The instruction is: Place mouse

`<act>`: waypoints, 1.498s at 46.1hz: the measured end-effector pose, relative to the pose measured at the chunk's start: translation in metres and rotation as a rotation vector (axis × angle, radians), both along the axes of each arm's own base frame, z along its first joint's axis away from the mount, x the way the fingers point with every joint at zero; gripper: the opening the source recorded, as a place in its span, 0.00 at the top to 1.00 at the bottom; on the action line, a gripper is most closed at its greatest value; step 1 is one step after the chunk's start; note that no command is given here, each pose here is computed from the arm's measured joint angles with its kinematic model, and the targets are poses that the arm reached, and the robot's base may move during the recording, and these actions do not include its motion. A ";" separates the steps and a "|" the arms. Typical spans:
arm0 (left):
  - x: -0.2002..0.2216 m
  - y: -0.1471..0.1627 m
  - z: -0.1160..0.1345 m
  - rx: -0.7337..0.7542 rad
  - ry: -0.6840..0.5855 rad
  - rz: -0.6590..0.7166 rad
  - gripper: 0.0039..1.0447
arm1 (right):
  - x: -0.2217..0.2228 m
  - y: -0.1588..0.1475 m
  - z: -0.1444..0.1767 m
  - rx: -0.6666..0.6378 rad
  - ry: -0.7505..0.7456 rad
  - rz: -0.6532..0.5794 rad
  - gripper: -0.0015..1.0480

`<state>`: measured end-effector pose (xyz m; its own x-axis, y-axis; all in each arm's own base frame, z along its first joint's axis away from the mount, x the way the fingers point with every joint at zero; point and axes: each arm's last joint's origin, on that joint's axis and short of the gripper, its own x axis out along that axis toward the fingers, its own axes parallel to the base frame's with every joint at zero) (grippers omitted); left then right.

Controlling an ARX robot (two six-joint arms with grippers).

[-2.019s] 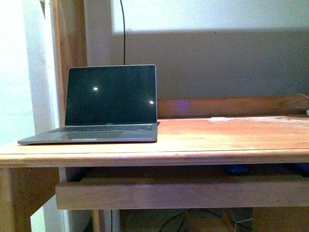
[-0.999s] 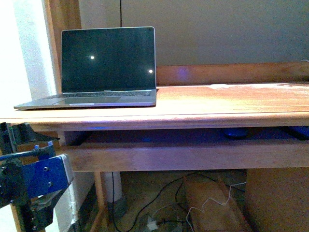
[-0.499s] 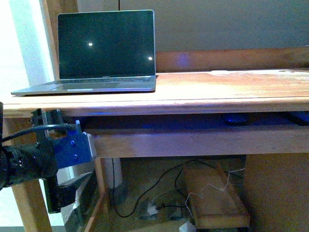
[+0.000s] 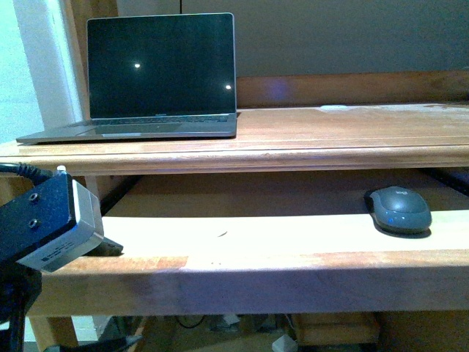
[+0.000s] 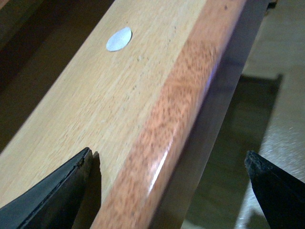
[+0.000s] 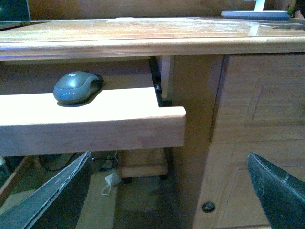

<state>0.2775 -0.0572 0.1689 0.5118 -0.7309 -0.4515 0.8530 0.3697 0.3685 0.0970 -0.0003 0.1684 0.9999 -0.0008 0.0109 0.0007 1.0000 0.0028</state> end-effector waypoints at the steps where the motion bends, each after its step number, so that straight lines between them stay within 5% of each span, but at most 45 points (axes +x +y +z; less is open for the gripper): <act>1: -0.003 -0.001 0.002 -0.027 0.018 0.011 0.07 | 0.000 0.000 0.000 0.000 0.000 0.000 0.07; 12: -0.034 -0.015 0.032 -0.330 0.126 0.129 0.07 | 0.000 0.000 0.000 0.000 0.000 0.000 0.07; 20: -0.057 -0.014 0.073 -0.599 0.116 0.352 0.07 | 0.000 0.000 0.000 0.000 0.000 0.000 0.07; 36: -0.144 -0.001 0.064 -0.838 0.178 0.684 0.07 | 0.000 0.000 0.000 0.000 0.000 0.000 0.07; 47: -0.179 0.026 0.035 -0.665 -0.164 1.010 0.41 | 0.000 0.000 0.000 0.000 0.000 0.000 0.07; 62: -0.180 0.044 0.020 -0.630 -0.218 1.021 0.96 | 0.021 0.003 0.023 0.152 0.150 -0.011 0.07; 69: -0.180 0.056 0.013 -0.623 -0.222 1.027 0.98 | 0.045 0.024 0.063 0.165 0.140 0.029 0.07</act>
<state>0.0978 -0.0014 0.1822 1.0000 -0.0019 0.0021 0.0019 0.9999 -0.0117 0.1422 0.0237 0.2312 0.9913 0.0373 -0.1264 -0.0156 0.9856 0.1684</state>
